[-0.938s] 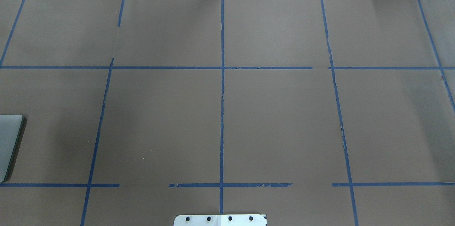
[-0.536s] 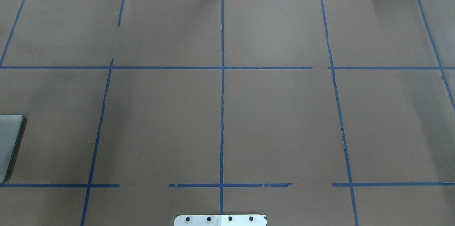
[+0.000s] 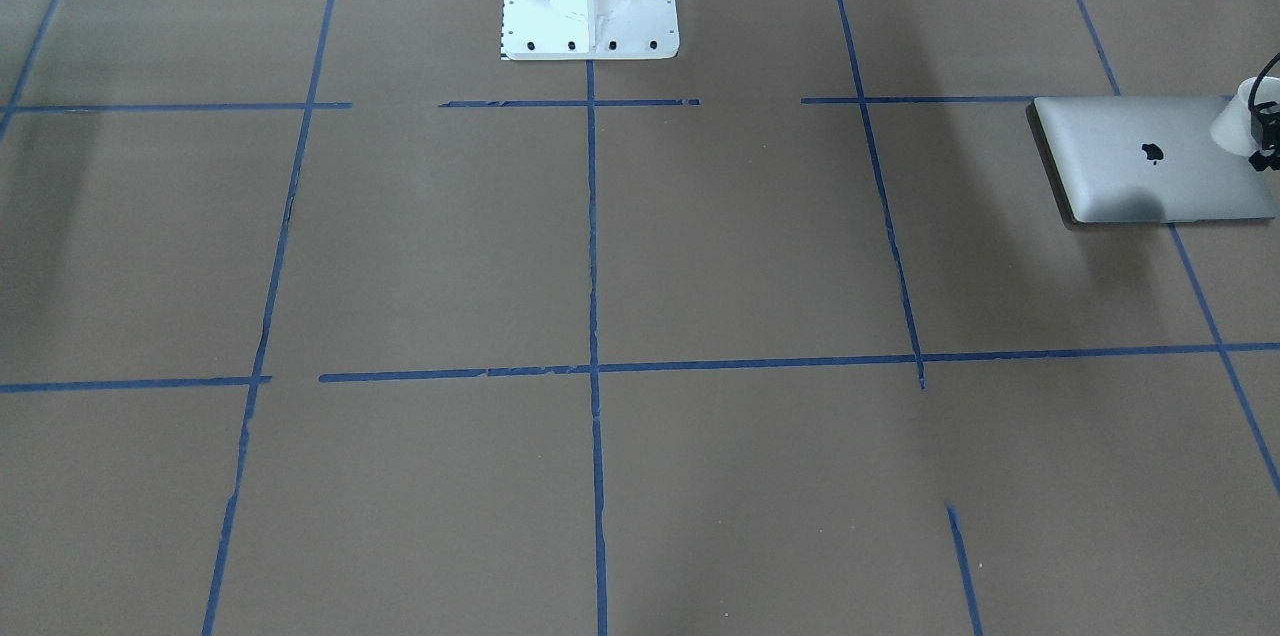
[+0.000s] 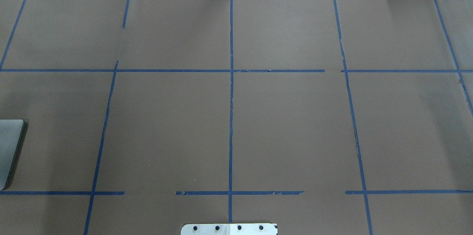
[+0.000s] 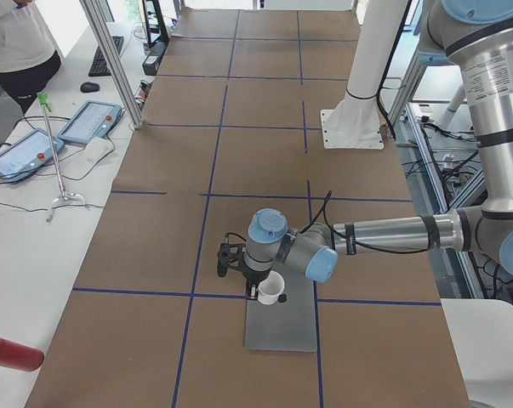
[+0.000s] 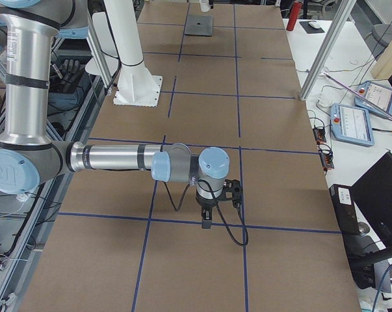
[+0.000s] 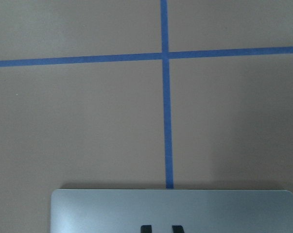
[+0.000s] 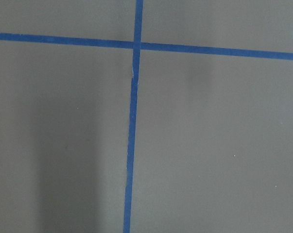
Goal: Place cup on laptop
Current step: 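Lower the held cup onto the silver laptop lid with the left gripper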
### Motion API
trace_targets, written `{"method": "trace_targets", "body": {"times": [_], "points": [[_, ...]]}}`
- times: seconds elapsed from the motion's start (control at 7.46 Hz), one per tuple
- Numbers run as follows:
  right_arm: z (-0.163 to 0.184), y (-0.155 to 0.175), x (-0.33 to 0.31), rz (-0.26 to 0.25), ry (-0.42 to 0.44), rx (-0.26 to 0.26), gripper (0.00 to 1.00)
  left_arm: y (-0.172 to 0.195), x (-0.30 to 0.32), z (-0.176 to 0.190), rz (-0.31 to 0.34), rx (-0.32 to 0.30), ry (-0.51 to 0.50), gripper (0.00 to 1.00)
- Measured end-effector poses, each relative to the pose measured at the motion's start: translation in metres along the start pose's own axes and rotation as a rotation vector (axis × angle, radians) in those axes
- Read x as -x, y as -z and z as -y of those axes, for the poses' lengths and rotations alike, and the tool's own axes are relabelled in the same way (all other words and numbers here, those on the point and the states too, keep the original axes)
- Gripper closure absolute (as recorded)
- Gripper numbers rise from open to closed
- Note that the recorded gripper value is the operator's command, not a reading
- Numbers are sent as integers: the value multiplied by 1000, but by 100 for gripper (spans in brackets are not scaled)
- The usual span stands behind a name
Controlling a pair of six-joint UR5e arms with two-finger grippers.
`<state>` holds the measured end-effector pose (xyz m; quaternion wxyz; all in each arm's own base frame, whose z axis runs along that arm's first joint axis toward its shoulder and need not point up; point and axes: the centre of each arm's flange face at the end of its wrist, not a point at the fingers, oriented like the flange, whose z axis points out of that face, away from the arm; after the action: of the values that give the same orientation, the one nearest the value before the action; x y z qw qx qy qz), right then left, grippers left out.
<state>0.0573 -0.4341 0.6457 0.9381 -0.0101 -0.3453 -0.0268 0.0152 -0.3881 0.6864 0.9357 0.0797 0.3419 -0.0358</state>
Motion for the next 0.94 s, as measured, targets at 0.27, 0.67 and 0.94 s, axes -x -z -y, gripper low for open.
{"method": "trace_targets", "body": {"times": [0.27, 0.67, 0.94], "points": [[0, 0, 0, 0, 0, 0, 0, -17, -3, -7, -11, 10, 15, 100], [0, 0, 0, 0, 0, 0, 0, -47, -16, -21, -25, 58, -13, 100], [0, 0, 0, 0, 0, 0, 0, -65, -8, -31, -37, 70, -28, 100]]}}
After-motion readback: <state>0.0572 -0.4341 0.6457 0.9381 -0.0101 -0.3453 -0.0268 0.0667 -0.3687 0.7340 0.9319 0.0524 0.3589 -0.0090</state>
